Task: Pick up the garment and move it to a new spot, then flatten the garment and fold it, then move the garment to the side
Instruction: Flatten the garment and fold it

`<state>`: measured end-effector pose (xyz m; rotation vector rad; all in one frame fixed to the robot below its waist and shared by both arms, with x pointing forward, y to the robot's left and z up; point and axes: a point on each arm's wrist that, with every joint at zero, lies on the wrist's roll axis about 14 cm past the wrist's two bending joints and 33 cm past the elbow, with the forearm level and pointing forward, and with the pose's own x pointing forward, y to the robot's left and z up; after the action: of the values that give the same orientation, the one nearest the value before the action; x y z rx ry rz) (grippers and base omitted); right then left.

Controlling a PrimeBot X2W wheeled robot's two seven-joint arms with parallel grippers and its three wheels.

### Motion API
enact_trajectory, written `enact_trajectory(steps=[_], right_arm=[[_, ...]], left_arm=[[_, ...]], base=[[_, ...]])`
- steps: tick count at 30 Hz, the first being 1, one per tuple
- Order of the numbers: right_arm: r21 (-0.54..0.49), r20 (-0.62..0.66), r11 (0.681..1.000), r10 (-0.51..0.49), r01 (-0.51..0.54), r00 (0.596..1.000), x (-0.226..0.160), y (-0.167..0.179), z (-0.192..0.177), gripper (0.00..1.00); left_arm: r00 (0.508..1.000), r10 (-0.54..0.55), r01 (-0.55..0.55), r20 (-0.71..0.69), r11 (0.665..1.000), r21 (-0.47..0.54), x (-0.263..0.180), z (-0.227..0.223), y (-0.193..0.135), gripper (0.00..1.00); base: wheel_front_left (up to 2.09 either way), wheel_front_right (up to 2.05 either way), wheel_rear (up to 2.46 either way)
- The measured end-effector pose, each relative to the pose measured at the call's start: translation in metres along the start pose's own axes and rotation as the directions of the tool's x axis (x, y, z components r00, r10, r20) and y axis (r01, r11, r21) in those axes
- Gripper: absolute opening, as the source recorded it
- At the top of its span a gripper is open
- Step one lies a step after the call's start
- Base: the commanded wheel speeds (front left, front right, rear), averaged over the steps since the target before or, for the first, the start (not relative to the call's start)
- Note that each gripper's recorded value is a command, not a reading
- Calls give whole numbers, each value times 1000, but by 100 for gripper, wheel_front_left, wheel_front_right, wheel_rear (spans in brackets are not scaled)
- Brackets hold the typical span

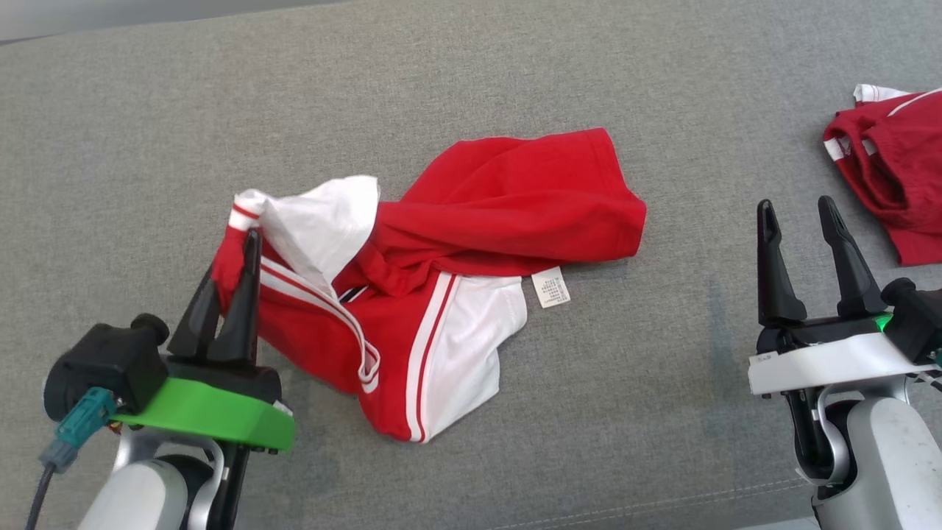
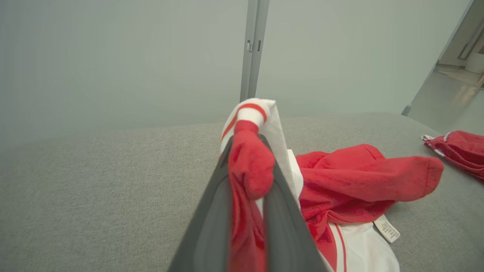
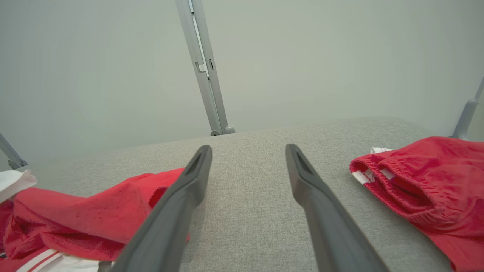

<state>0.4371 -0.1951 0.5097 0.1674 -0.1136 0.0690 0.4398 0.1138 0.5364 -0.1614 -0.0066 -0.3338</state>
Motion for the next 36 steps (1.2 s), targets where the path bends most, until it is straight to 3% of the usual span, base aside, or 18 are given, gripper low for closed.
enact_trajectory(steps=[7, 8, 9, 10, 19, 28, 36], right_arm=[[4, -13, 1000, -2, 3, 1000, 2, -1, -5, 100], [4, -15, 1000, -3, 3, 1000, 2, -1, -6, 100], [4, -16, 1000, -1, 1, 1000, 2, -1, -6, 100], [4, -16, 1000, 0, 0, 1000, 2, 0, -6, 100], [-5, 6, 1000, 21, -21, 1000, 4, 6, 5, 100], [-30, 29, 999, 37, -36, 999, -1, 10, 18, 100], [-44, 18, 998, 52, -51, 998, -8, 14, 21, 100]], left_arm=[[981, 84, -108, -175, 985, -135, -18, -79, 21, 2], [979, 87, -116, -184, 982, -152, -20, -83, 21, 35], [977, 93, -124, -191, 979, -159, -21, -86, 21, 81], [977, 98, -130, -191, 978, -162, -22, -88, 23, 100], [984, 172, -176, -47, 979, -99, -18, -55, 35, 100], [956, 254, -261, 147, 965, 30, -23, 3, 52, 100], [942, 280, -296, 186, 953, 68, -39, 17, 56, 100]], base=[[0, 0, 0], [0, 0, 0], [0, 0, 0], [0, 0, 0], [0, 0, 0], [0, 0, 0], [0, 0, 0]])
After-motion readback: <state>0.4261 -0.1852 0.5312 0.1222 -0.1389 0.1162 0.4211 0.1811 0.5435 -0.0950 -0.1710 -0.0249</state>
